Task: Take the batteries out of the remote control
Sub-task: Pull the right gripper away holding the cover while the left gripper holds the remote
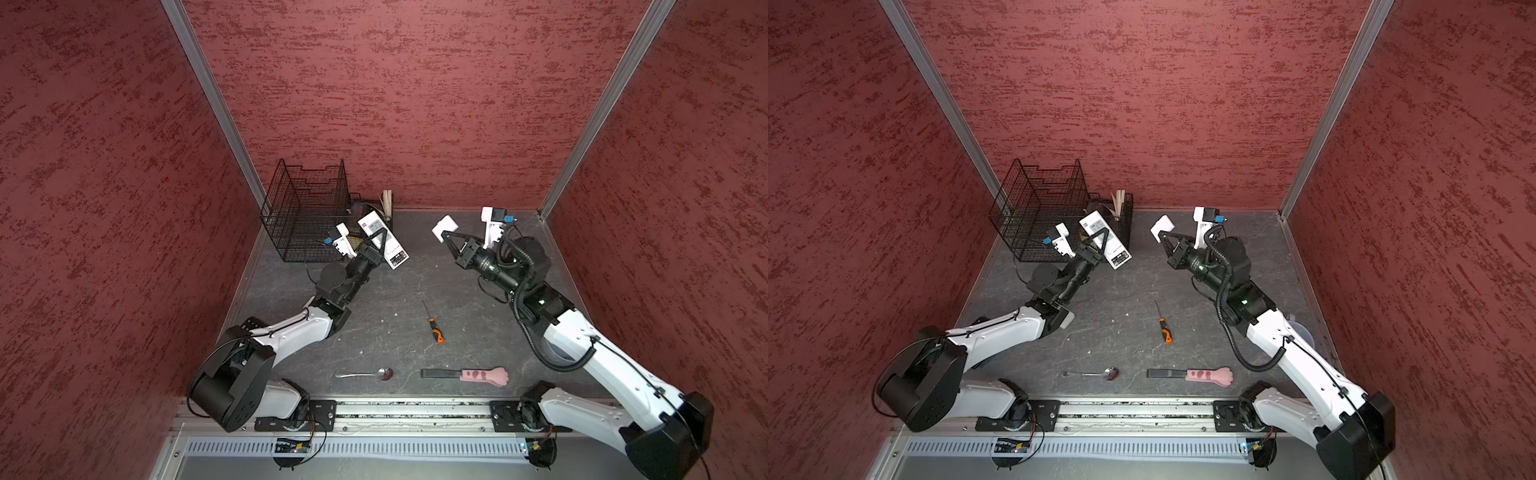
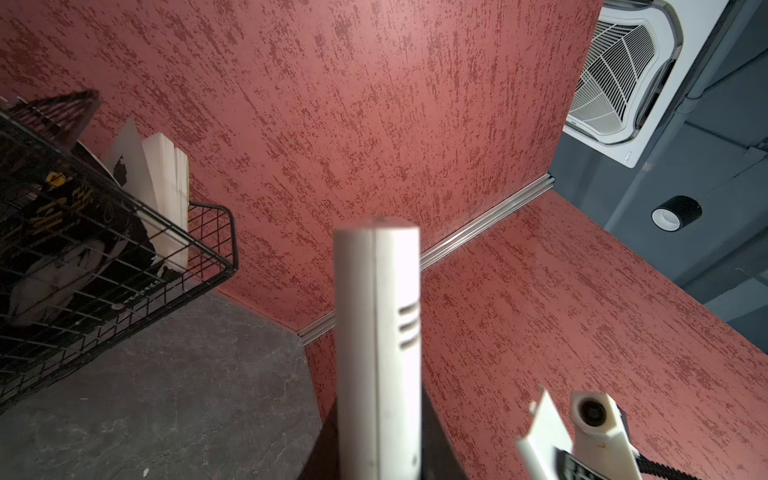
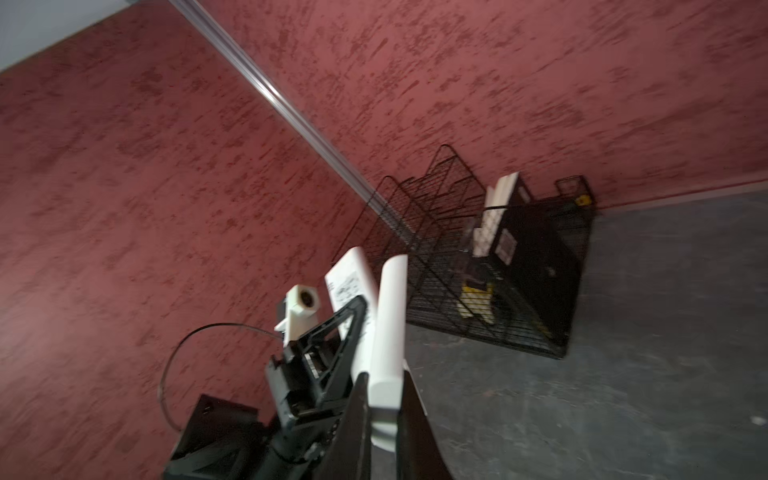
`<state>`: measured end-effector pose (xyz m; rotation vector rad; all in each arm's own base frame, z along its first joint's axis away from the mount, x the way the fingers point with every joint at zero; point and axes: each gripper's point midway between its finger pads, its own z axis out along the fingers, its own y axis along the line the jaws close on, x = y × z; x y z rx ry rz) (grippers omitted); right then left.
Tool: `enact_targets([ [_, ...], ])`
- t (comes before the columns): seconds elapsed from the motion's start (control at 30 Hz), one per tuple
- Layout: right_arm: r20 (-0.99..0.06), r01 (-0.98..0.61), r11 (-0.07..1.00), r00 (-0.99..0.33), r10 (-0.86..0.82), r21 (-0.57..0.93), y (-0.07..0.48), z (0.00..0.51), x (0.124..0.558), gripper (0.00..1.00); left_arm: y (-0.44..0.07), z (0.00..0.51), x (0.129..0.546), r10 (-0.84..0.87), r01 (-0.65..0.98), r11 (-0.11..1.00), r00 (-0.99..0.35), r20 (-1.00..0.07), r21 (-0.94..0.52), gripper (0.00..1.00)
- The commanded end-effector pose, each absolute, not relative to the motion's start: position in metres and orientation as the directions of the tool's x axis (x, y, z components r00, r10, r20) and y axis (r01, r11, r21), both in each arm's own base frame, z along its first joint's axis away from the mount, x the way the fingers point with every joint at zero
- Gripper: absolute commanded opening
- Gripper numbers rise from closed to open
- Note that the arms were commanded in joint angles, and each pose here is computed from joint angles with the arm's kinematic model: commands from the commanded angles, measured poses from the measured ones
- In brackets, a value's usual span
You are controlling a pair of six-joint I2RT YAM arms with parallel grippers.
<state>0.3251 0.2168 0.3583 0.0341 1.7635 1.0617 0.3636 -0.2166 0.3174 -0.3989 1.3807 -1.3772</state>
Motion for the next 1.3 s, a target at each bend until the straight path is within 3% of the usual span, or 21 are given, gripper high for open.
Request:
enact_targets([
  [0.0, -0.767, -0.190, 0.851, -0.558, 0.317, 0.490, 0.178, 0.267, 0.343, 0.00, -0.212, 0.317, 0.357, -0.818, 0.436, 0.285, -0.353, -0.454, -0.854, 0.00],
  [0.2, -0.731, 0.081, 0.987, -0.663, 0.160, 0.142, 0.123, 0.179, 0.362, 0.00, -0.208, 0.306, 0.346, -0.801, 0.407, 0.313, -0.373, -0.469, -0.858, 0.00],
  [0.33, -0.662, 0.146, 0.988, -0.746, 0.078, -0.047, 0.104, 0.134, 0.370, 0.00, -0.208, 0.301, 0.342, -0.790, 0.396, 0.322, -0.388, -0.474, -0.860, 0.00],
  [0.63, -0.540, 0.187, 0.942, -0.842, 0.008, -0.277, 0.074, 0.083, 0.383, 0.00, -0.214, 0.294, 0.337, -0.765, 0.382, 0.335, -0.423, -0.485, -0.861, 0.00],
  [1.03, -0.449, 0.202, 0.918, -0.893, 0.030, -0.342, 0.045, 0.047, 0.384, 0.02, -0.219, 0.293, 0.338, -0.753, 0.377, 0.345, -0.436, -0.493, -0.860, 0.00],
  [1.27, -0.451, 0.187, 0.943, -0.891, 0.045, -0.276, 0.053, 0.042, 0.385, 0.28, -0.222, 0.290, 0.339, -0.749, 0.374, 0.346, -0.443, -0.493, -0.861, 0.00],
])
